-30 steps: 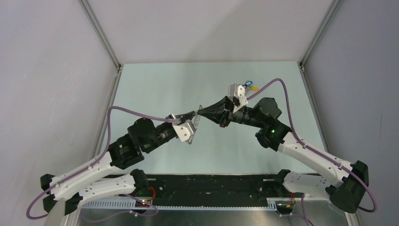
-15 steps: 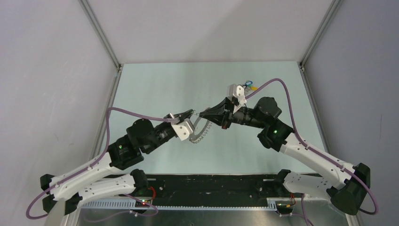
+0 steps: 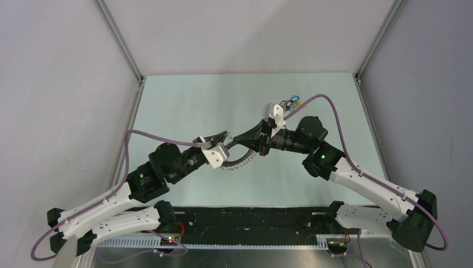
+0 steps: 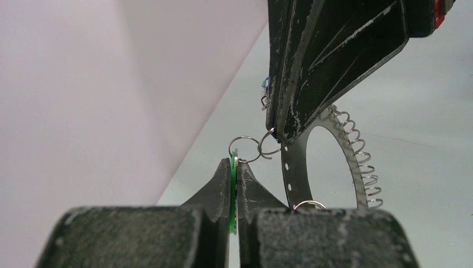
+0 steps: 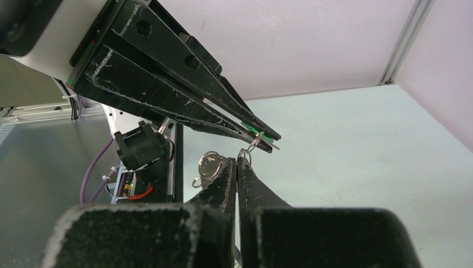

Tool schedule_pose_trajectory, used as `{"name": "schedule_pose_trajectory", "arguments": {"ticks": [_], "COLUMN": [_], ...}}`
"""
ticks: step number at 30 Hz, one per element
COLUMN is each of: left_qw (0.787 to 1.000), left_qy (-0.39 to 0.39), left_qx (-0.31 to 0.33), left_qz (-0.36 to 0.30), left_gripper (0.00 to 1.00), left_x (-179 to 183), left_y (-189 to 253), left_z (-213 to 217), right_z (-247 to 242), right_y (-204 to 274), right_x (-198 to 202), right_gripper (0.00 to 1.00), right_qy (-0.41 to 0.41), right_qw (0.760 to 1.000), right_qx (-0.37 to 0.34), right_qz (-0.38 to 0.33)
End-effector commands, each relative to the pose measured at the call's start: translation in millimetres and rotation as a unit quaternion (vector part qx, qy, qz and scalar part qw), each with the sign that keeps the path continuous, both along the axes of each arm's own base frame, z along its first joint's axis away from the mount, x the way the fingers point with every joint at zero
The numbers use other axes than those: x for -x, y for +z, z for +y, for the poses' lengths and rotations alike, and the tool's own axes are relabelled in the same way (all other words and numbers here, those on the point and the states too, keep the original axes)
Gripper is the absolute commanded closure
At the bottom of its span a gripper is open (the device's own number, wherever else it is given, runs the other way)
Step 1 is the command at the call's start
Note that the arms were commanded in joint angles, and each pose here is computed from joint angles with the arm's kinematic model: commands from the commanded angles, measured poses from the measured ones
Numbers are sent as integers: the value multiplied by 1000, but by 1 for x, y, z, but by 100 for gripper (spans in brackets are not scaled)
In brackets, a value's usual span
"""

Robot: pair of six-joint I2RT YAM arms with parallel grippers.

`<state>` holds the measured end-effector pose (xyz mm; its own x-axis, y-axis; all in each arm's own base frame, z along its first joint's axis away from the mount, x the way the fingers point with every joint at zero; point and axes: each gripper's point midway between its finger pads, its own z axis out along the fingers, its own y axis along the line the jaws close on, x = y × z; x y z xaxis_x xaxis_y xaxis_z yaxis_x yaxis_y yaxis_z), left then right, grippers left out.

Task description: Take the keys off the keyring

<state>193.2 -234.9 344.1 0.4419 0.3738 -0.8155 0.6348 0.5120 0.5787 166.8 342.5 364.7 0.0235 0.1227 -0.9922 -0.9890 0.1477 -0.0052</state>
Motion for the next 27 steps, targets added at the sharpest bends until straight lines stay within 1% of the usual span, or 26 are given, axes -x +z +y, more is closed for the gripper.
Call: {"name": "schedule_pose_trajectory", "arguments": {"ticks": [1,9,16,18,19,21,24,25,27], "left_qw": [999,999,1000,1000,1000,1000,1000,1000,1000], "left_qy": [23,6,-7,-6,-6,-2,7,9,15], "left_qx": [30,26,17,16,17,15,5,5,0], "left_qz": [-32,-30,-21,-17,-16,-14,-7,-5,3], "left_gripper": [100,100,100,100,100,100,100,100,100], "left_x": [-5,-2,0,0,0,-2,-5,-6,-8], "left_y": [23,21,16,15,16,15,10,11,9], "left_z": [12,6,-1,-1,-1,-1,-1,-1,-1], "right_z": [7,25,30,27,24,16,0,-3,-12], "right_y": [11,-4,-22,-21,-22,-19,-11,-13,-16], "right_x": [6,-14,-30,-34,-35,-40,-44,-44,-44], "right_gripper": [100,100,100,87,72,61,55,52,49], "right_qy": [18,4,-19,-32,-38,-52,-68,-70,-77], "right_qw": [1000,999,996,996,995,995,995,994,994], "right_qx": [-3,37,73,78,80,79,72,75,75], "right_qz": [-1,29,43,36,37,35,24,22,16]}}
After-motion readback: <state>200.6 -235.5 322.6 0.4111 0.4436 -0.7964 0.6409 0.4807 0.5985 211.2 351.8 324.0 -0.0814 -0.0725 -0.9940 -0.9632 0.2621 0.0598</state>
